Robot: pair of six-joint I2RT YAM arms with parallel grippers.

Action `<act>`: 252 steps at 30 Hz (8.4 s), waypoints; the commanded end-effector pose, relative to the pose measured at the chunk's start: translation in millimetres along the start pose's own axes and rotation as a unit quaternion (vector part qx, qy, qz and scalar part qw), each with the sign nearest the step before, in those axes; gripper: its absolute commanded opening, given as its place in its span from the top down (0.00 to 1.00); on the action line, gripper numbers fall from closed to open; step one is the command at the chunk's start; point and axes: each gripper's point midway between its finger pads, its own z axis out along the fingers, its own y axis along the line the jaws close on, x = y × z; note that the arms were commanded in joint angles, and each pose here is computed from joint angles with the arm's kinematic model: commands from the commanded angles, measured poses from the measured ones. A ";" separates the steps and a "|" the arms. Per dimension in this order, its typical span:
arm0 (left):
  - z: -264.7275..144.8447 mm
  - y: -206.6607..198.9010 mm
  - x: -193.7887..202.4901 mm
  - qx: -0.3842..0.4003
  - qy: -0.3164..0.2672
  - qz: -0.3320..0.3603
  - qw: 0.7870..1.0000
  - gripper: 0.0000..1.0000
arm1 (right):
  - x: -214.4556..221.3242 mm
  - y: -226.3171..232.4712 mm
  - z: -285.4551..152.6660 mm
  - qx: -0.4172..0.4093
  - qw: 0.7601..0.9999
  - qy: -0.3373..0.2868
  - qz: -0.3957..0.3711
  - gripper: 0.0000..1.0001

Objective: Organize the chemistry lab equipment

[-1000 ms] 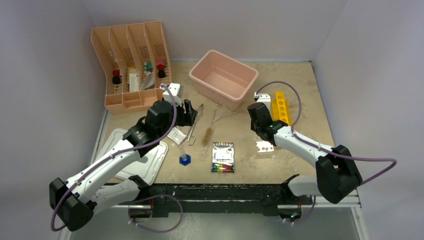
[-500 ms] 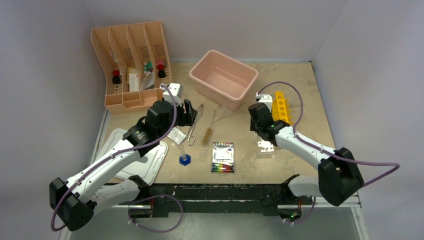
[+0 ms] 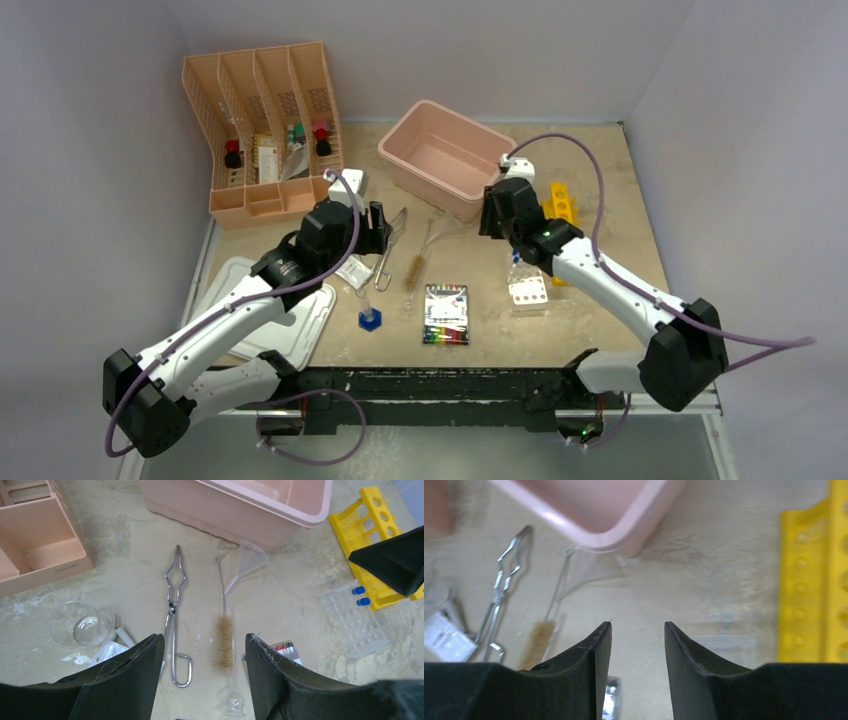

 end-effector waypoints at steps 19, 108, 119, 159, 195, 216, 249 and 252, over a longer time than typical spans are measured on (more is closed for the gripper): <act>-45.0 67.8 -52.6 -0.189 -0.102 -0.063 0.975 0.42 | 94.6 235.3 6.9 -0.261 0.956 0.133 0.017 0.55; 87.1 -16.0 -34.1 -0.021 0.038 -0.149 0.988 0.37 | -143.5 28.3 151.2 -0.053 0.977 0.028 -0.206 0.89; 99.5 -36.6 -2.7 0.040 0.066 -0.225 0.971 0.40 | -112.1 38.8 214.5 0.053 0.934 0.040 -0.350 0.84; 113.3 -1.2 15.5 -0.050 0.096 -0.151 0.983 0.43 | -178.9 86.6 125.4 -0.093 0.987 -0.007 -0.129 0.43; 149.3 69.0 150.9 -0.123 0.312 0.040 0.941 0.81 | -151.1 83.8 -15.6 -0.209 0.977 -0.037 -0.004 0.44; 110.4 18.2 27.8 -0.046 0.152 -0.038 0.987 1.00 | -151.6 111.3 -43.4 -0.322 0.941 -0.096 0.052 0.40; -20.4 -139.6 -221.0 0.457 -0.136 -0.138 0.868 1.00 | -165.0 187.2 -128.9 -0.636 0.763 -0.108 0.044 0.28; -21.9 -139.6 -223.9 0.462 -0.141 -0.138 0.865 1.00 | -168.3 188.5 -139.4 -0.658 0.742 -0.115 0.063 0.44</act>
